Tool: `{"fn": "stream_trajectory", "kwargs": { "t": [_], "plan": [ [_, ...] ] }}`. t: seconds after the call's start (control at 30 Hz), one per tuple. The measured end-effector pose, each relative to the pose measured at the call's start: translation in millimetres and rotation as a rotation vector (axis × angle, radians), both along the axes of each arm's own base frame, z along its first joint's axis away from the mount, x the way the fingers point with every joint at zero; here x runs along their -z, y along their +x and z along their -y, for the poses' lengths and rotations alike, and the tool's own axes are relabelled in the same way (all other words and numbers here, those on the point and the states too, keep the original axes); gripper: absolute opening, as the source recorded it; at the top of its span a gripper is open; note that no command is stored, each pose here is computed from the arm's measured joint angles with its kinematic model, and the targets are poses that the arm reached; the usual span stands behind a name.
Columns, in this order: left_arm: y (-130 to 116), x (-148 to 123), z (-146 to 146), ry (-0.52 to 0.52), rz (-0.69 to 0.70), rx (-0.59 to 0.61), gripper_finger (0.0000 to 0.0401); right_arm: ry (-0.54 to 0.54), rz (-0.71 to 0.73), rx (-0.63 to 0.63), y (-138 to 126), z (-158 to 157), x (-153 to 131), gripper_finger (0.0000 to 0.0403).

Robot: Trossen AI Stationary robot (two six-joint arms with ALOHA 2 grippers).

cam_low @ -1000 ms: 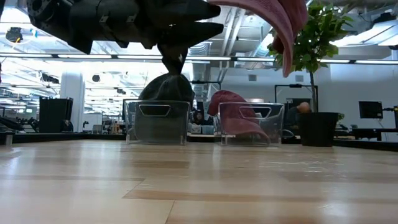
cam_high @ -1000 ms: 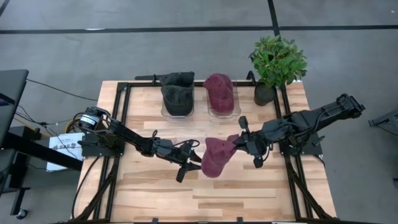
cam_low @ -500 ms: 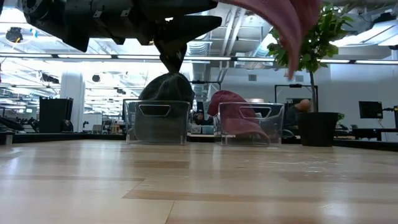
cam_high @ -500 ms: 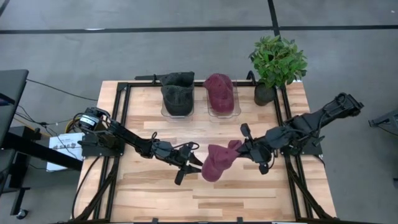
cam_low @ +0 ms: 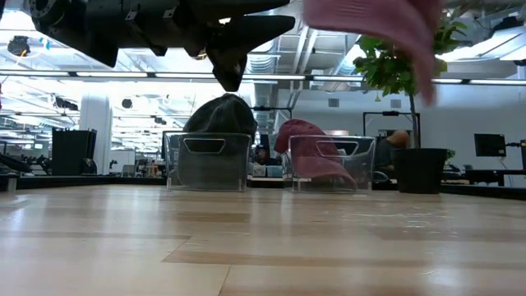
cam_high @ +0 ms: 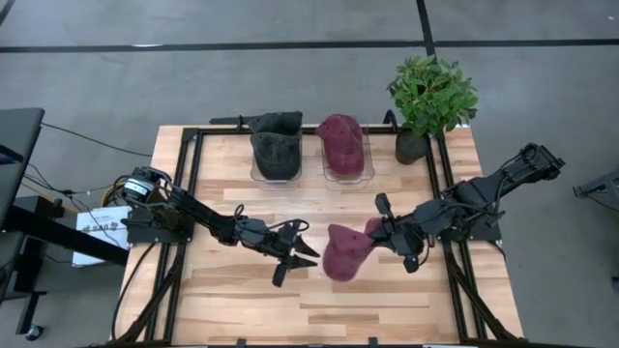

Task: Pick & Place hat
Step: Put the red cap into the right transparent bin

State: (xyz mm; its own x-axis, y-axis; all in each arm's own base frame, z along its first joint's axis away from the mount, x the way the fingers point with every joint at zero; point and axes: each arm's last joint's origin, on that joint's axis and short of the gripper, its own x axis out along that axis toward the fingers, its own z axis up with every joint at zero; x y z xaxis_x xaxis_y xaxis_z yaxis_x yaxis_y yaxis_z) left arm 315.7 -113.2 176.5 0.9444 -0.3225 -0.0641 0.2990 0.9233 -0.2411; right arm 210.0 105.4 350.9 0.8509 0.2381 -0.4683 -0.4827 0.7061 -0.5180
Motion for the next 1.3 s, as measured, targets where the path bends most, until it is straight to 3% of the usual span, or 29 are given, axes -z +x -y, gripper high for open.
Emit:
{"fn": "stream_trajectory", "kwargs": {
  "t": [0.47, 1.3],
  "plan": [
    [4, -10, -4, -0.024, 0.073, -0.041, 0.0111, 0.004, 0.063, 0.056, 10, 14, -5, 0.0003],
    [9, -10, -14, -0.018, 0.061, -0.073, 0.0111, -0.003, 0.114, 0.005, 11, 13, -10, 0.0003]
  ]
}}
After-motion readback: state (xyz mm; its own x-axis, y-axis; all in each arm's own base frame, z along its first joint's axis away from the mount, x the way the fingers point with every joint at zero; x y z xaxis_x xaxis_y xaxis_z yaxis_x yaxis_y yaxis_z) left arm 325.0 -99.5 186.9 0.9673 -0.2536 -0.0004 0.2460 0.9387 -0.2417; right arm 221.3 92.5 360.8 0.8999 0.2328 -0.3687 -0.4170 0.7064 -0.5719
